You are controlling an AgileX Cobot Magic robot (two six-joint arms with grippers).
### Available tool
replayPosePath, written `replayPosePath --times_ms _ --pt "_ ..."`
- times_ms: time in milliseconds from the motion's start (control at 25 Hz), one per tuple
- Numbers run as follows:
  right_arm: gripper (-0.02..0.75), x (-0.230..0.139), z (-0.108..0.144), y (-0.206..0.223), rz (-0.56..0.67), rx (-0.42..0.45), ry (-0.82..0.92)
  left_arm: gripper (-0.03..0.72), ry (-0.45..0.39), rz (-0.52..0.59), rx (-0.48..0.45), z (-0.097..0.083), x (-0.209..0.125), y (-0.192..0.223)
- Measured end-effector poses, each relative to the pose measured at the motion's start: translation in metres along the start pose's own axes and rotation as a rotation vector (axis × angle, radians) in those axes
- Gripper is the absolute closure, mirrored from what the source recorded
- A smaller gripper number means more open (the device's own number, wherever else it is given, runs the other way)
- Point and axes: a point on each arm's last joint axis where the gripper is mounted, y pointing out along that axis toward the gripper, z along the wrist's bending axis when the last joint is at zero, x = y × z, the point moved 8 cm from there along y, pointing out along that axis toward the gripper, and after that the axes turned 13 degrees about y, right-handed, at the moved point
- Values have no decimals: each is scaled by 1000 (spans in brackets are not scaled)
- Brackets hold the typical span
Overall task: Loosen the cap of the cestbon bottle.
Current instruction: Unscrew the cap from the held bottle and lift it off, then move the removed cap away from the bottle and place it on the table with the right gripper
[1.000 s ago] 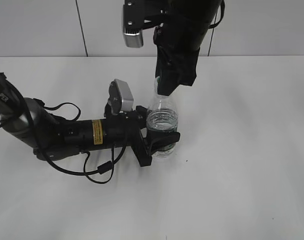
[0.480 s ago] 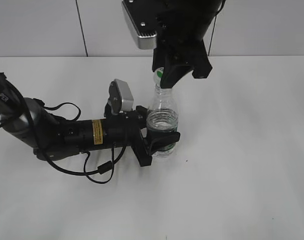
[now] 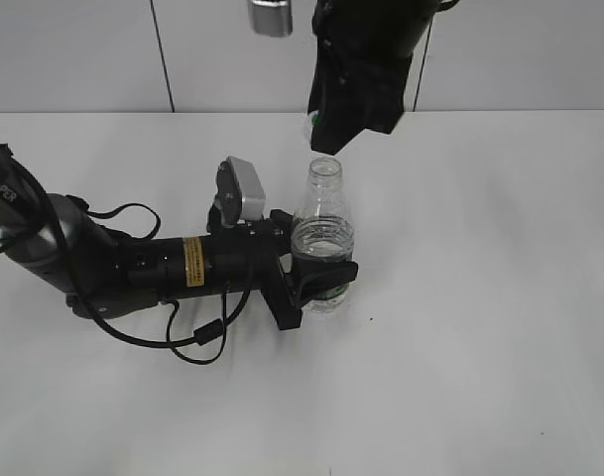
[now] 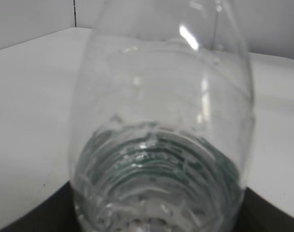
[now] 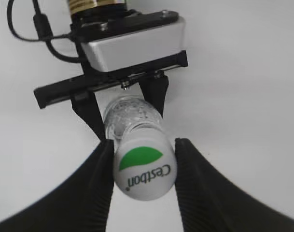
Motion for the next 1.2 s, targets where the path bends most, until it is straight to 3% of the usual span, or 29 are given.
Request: replayPosePath --times_ms 240,480,880,1200 --pt "444 0 0 -4 -2 -11 504 286 -3 -1 4 1 0 0" --pt "444 0 -1 -4 -3 -12 822 286 -3 -1 6 1 0 0" --pt "444 -4 -4 -5 -1 -22 1005 286 -3 -1 6 1 0 0" --pt "444 -36 -28 -14 23 -117 1162 286 -3 0 6 1 0 0"
